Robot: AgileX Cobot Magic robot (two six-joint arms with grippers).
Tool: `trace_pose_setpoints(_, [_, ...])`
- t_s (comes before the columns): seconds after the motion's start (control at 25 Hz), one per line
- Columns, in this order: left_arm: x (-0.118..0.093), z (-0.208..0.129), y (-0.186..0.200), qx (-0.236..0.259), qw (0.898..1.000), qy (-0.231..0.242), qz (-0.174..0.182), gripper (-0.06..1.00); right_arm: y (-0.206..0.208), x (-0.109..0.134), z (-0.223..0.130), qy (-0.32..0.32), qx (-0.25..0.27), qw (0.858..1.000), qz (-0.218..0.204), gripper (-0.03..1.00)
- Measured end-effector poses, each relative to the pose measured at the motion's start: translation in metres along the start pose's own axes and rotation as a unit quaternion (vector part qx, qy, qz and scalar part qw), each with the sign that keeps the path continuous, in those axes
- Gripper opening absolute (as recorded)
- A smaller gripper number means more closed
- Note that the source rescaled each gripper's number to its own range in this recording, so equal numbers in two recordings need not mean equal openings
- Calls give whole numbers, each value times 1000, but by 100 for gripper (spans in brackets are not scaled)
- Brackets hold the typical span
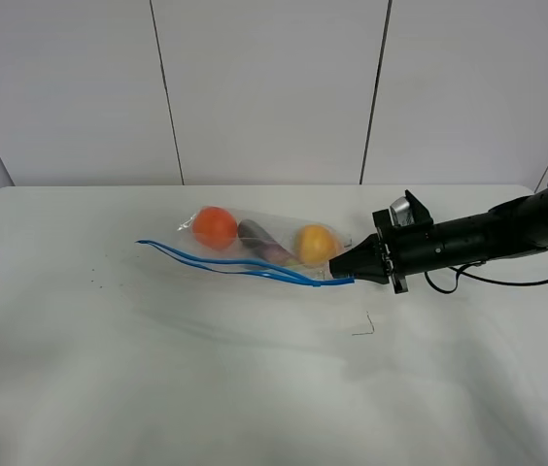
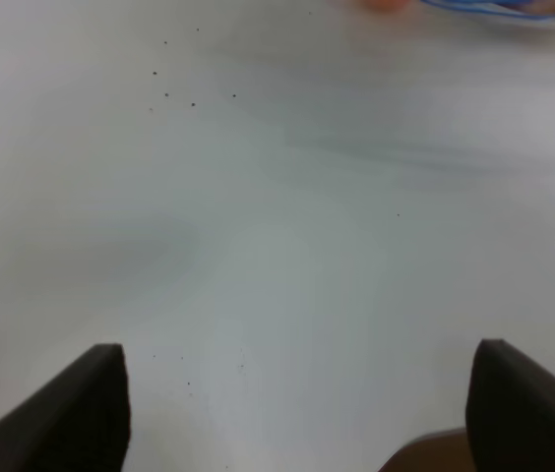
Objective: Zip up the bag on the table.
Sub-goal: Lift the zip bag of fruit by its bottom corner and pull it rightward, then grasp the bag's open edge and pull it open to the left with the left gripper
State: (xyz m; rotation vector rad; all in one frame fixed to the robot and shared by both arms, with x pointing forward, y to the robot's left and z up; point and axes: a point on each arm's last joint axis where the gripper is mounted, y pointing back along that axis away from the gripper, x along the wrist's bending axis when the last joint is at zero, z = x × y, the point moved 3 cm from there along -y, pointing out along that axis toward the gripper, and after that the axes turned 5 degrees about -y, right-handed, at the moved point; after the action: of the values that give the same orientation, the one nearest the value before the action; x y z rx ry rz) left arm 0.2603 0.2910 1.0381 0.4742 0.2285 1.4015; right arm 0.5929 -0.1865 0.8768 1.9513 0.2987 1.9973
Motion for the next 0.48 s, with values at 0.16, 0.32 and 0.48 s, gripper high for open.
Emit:
trace_pose_setpoints(0.16, [0,0,0,-1,1000,5,0,100,0,0,0,-1,0,1000,0,0])
trace_pose_setpoints(0.32, [2,19,9,-21,997,70,1,100,0,0,0,-7,0,1000,0,0])
trace_pose_setpoints(0.48, [10,63,13,-25,997,79,-1,100,0,0,0,-9,0,1000,0,0])
